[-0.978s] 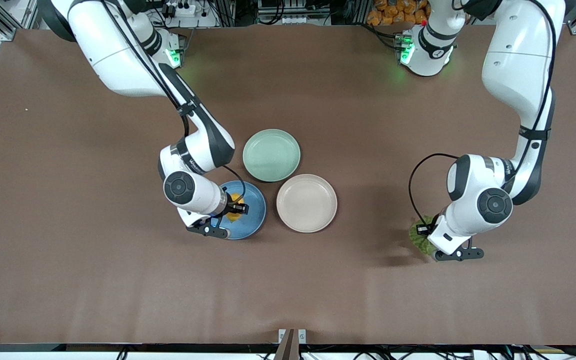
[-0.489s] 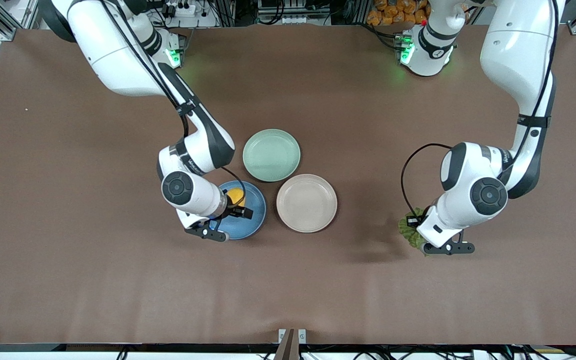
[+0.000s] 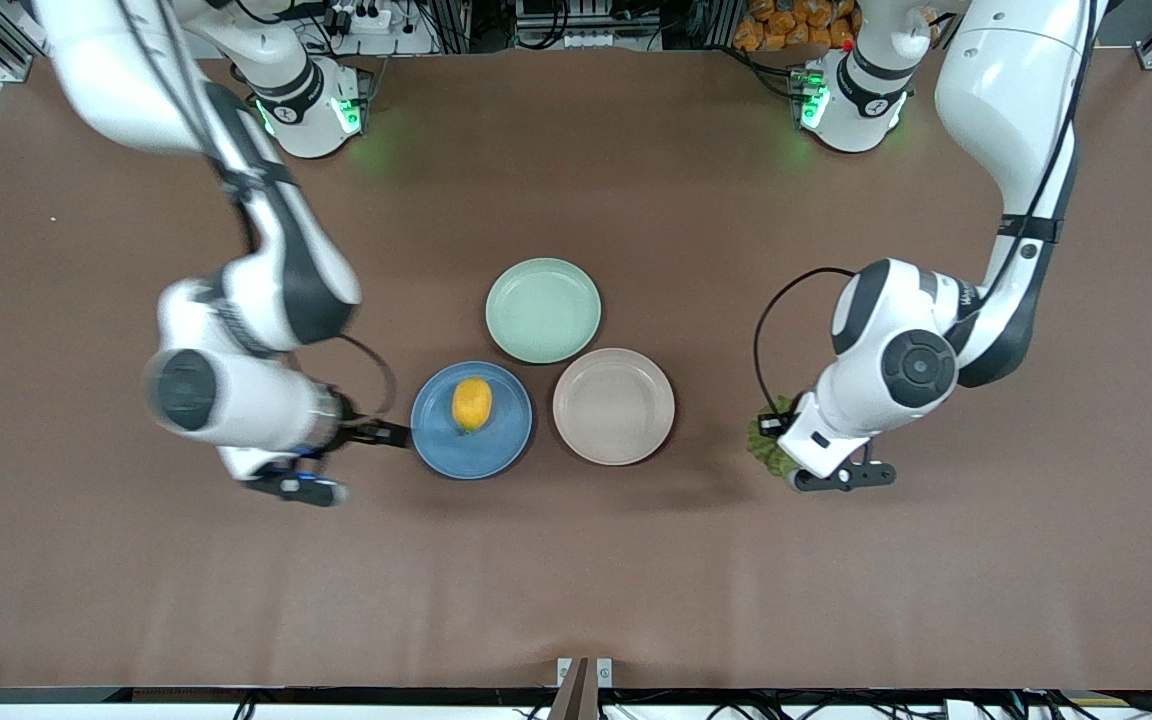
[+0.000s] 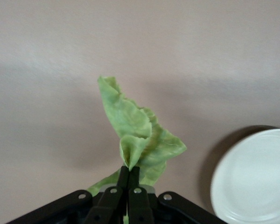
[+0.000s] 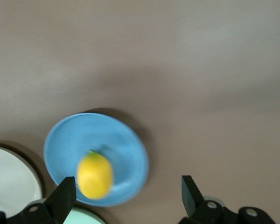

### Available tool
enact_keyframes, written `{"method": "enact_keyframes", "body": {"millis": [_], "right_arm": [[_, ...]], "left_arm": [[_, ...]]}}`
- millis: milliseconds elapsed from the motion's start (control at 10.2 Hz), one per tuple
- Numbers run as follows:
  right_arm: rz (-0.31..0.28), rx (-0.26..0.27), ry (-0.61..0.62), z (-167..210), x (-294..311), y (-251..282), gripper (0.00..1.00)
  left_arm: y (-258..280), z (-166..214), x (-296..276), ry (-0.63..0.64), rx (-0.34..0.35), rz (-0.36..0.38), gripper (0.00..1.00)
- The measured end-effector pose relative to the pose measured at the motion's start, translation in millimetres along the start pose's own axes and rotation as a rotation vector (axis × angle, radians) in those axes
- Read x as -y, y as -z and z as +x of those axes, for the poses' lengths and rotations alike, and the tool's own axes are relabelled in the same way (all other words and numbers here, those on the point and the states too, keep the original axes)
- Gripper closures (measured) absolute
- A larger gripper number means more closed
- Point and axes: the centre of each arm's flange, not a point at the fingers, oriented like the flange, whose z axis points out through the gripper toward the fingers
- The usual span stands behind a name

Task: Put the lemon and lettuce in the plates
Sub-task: 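Release the lemon and withdraw the right gripper while the left lifts lettuce, then lower the lettuce onto the cream plate and open the left gripper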

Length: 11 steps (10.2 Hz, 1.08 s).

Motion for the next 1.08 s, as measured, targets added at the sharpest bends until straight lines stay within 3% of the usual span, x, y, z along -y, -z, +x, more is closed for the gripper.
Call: {"method": "enact_keyframes", "body": {"millis": [98,391,587,783,978,1076], "right_arm": [[0.004,-0.005,-0.002,3.3,-36.2,35.3,0.00],[0.003,-0.095,-0.049,-11.8,-120.3,144.2,0.00],[-0.015,-0.087,0.005,-54.1,-144.8,204.4,0.00],[-0.020,-0.100,0.037,-90.4,-138.1,239.8,0.00],[-0.051,-0.085,0.044,-103.1,-137.9,241.0,0.00],[-0.061,-0.075,0.041,-104.0,-141.1,236.6,0.00]], "left_arm": [[1.6,-9.3,-17.9,0.028,0.007,-0.016,0.98],[-5.1,-48.1,-79.3,0.130,0.041,-0.027,0.98],[-23.5,-76.4,-122.5,0.164,0.058,-0.019,0.98],[-42.3,-86.3,-150.1,0.180,0.043,-0.051,0.98],[-71.7,-101.0,-174.9,0.202,0.047,-0.074,0.98],[-82.4,-107.7,-183.0,0.213,0.052,-0.076,0.88]]}}
